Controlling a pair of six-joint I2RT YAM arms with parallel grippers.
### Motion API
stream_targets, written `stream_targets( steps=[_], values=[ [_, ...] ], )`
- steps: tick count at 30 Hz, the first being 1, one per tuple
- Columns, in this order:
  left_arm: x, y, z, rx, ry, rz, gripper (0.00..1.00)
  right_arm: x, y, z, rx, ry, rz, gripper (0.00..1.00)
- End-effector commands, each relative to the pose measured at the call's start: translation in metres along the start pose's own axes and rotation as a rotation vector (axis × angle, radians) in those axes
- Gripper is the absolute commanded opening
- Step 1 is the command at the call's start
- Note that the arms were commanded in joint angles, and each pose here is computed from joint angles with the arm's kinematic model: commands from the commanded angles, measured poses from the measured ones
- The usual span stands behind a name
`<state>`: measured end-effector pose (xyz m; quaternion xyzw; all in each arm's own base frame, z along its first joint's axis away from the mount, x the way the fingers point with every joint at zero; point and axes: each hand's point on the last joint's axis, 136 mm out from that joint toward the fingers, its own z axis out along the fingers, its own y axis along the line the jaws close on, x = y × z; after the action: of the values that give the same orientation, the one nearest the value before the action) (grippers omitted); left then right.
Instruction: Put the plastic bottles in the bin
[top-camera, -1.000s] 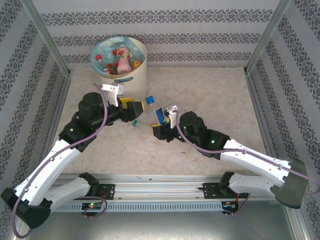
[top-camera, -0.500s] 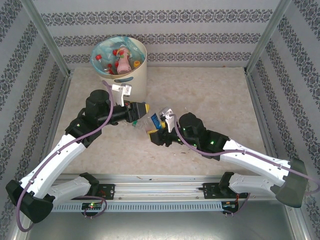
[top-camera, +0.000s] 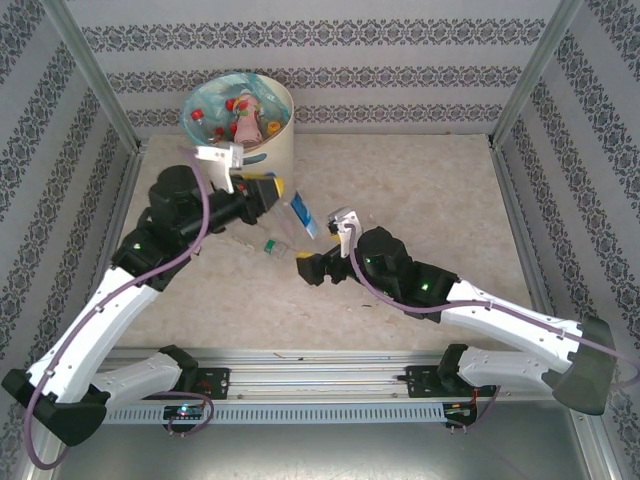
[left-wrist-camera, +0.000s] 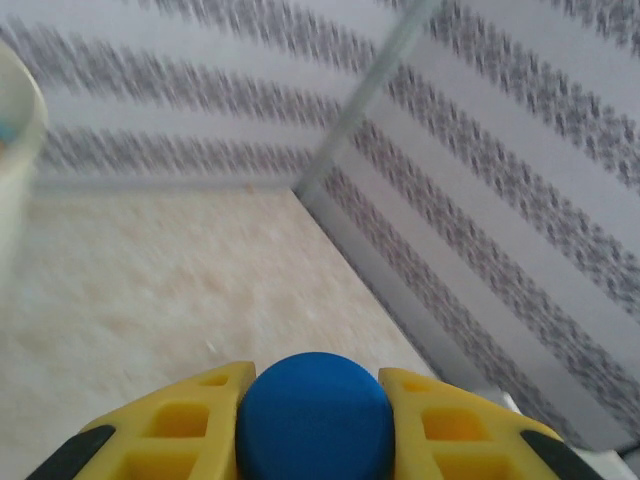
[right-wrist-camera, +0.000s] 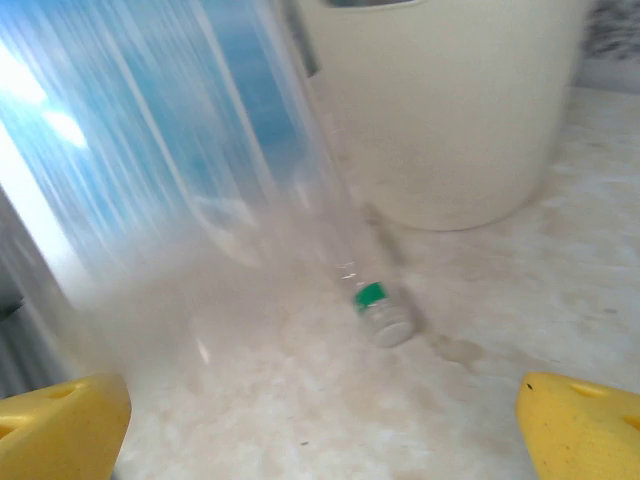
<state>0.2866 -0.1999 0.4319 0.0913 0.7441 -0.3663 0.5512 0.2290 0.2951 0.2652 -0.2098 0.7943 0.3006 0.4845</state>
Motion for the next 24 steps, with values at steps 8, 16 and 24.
stream_targets(
  steps=[8, 16, 24],
  values=[
    [-0.154, 0.036, -0.03, -0.434, -0.331, 0.402, 0.0, -0.009, -0.058, -0.042, 0.175, -0.181, 0.144, 0.98],
    [-0.177, 0.134, 0.009, -0.65, -0.273, 0.431, 0.0, -0.011, -0.064, -0.061, 0.17, -0.206, 0.151, 0.98],
    [-0.172, 0.22, 0.059, -0.707, -0.184, 0.358, 0.0, -0.013, -0.066, -0.073, 0.165, -0.242, 0.157, 0.98]
  ],
)
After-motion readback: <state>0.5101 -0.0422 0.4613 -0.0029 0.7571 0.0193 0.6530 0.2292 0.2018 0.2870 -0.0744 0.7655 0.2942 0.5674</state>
